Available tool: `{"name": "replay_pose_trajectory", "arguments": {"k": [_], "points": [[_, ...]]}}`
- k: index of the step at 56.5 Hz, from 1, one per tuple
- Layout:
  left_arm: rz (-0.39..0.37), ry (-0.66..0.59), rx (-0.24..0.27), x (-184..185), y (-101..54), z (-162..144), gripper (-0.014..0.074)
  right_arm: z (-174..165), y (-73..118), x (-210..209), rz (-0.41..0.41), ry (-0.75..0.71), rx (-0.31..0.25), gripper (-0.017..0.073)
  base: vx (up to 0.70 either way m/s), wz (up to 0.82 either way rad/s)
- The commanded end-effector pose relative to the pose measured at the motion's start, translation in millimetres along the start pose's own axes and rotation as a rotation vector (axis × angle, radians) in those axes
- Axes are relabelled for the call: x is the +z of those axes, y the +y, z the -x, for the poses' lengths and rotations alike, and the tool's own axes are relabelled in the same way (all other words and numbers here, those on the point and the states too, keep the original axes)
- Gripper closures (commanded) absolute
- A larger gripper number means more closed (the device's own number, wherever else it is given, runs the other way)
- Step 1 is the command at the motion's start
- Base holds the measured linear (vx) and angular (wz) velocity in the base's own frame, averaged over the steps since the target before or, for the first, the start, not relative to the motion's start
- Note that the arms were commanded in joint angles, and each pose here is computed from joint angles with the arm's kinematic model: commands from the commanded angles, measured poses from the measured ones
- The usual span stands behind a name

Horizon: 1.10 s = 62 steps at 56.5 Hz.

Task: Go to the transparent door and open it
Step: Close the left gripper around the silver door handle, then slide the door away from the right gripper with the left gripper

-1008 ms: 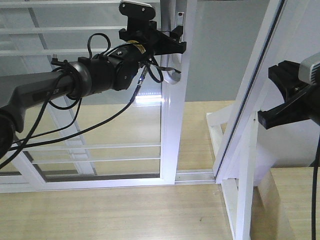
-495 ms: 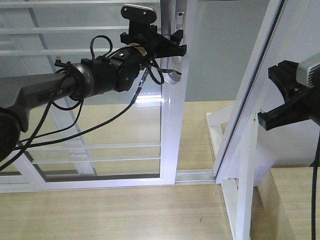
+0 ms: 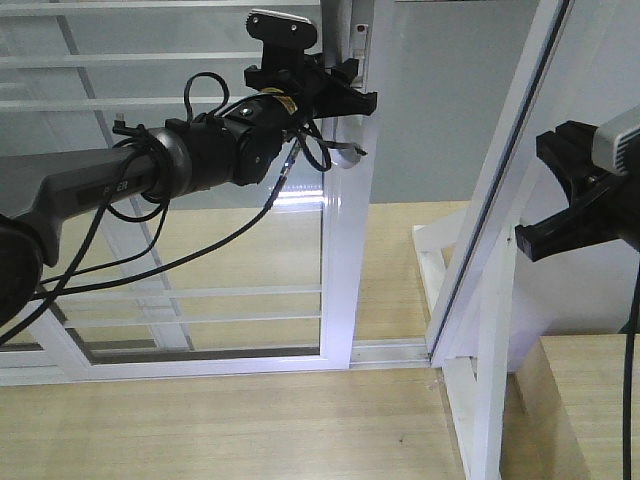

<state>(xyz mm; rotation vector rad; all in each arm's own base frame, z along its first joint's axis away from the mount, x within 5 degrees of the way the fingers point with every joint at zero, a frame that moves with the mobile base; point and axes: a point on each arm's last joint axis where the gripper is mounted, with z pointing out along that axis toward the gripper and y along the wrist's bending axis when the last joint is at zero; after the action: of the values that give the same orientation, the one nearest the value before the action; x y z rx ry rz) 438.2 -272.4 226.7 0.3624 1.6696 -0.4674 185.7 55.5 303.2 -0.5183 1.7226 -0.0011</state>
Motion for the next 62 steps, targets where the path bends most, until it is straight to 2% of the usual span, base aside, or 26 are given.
{"name": "replay_pose_trajectory", "arguments": {"k": [1, 19, 29, 54, 62], "points": [[-0.009, -0.197, -0.021, -11.6, -3.7, 53.5, 0.0603, 17.5, -6.1, -2.6, -0.037, -0.114, -0.013, 0.0565, 0.00, 0.00], [-0.003, -0.185, -0.018, -11.3, -1.1, 52.6, 0.0599, 17.7, -6.1, -2.6, -0.038, -0.117, -0.013, 0.0565, 0.00, 0.00], [0.015, -0.165, -0.016, -12.3, 8.1, 54.6, 0.0598, 17.7, -6.1, -2.6, -0.038, -0.117, -0.013, 0.0565, 0.00, 0.00], [0.033, -0.094, -0.014, -15.2, 17.1, 56.1, 0.0597, 17.8, -6.2, -2.6, -0.038, -0.118, -0.014, 0.0565, 0.00, 0.00], [0.052, -0.082, -0.017, -15.3, 26.5, 55.8, 0.0597, 17.8, -6.2, -2.6, -0.038, -0.118, -0.014, 0.0565, 0.00, 0.00]]}}
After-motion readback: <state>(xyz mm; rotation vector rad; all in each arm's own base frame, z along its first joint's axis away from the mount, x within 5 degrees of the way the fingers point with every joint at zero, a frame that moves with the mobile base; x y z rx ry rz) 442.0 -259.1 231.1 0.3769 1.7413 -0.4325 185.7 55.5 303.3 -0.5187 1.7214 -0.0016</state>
